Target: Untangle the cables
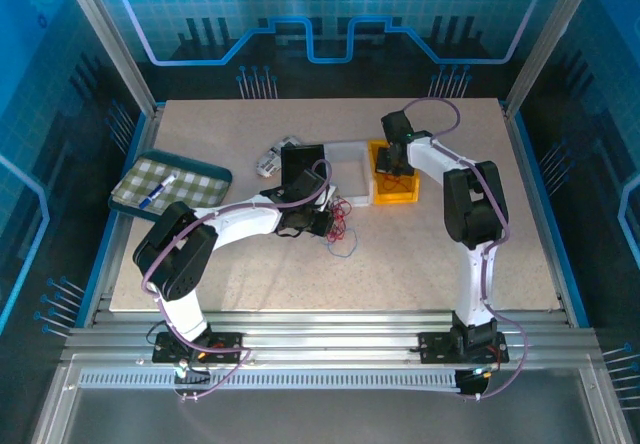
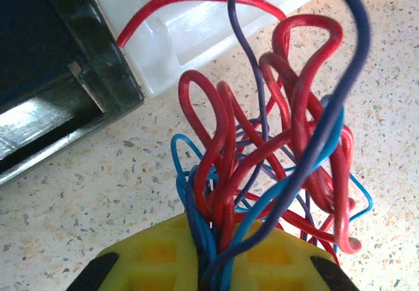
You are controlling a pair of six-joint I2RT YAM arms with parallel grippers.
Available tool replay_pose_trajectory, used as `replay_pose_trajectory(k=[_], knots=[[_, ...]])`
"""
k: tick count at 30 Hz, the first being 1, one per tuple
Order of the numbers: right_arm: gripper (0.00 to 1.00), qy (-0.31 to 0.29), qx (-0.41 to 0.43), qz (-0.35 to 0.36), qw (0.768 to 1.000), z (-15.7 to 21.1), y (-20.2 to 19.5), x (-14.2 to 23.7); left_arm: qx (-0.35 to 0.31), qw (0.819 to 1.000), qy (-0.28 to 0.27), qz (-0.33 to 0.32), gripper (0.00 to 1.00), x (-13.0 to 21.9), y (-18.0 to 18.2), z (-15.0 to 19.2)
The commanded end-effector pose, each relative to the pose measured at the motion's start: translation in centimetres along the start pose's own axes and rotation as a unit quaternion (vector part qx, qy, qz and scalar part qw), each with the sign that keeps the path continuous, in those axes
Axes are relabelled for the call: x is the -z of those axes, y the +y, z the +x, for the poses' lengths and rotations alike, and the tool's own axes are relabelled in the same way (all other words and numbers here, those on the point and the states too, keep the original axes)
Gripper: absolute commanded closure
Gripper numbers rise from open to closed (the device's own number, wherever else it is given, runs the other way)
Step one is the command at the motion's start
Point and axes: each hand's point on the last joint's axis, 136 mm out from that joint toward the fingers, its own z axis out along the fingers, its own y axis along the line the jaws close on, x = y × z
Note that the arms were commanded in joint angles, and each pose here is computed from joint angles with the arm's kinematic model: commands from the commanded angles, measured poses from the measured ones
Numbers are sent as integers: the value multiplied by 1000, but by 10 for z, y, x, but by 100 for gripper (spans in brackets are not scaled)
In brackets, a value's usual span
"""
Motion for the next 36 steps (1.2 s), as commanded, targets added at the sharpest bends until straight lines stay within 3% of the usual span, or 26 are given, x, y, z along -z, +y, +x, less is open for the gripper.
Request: replay_pose_trajectory(k=[1,5,8,18,22,25,29,36], knots=[[94,-37,-6,-29,999,-23,12,31,-20,1000,-4,3,100,0,-6,-7],[74,-77,0,-43,996,-41,18,60,-19,1000,-9,5,100,0,-7,-9],[66,-91,-1,-41,995,-47,16,73,-20,1000,-16,8,100,0,-8,-13],[48,-130,-7,-21,991,-56,0,105,-16,999,-30,11,100,3,-11,-19],[49,-144,13,-37,989,-54,2,119,-11,999,-38,14,100,7,-12,-23],[49,-143,61,-91,984,-36,21,132,1,998,-48,29,100,16,-12,-30],[50,-109,117,-154,975,19,42,139,12,997,-53,60,100,24,-15,-34],[54,-38,152,-225,962,106,68,125,-22,989,-46,138,100,34,-39,-21]])
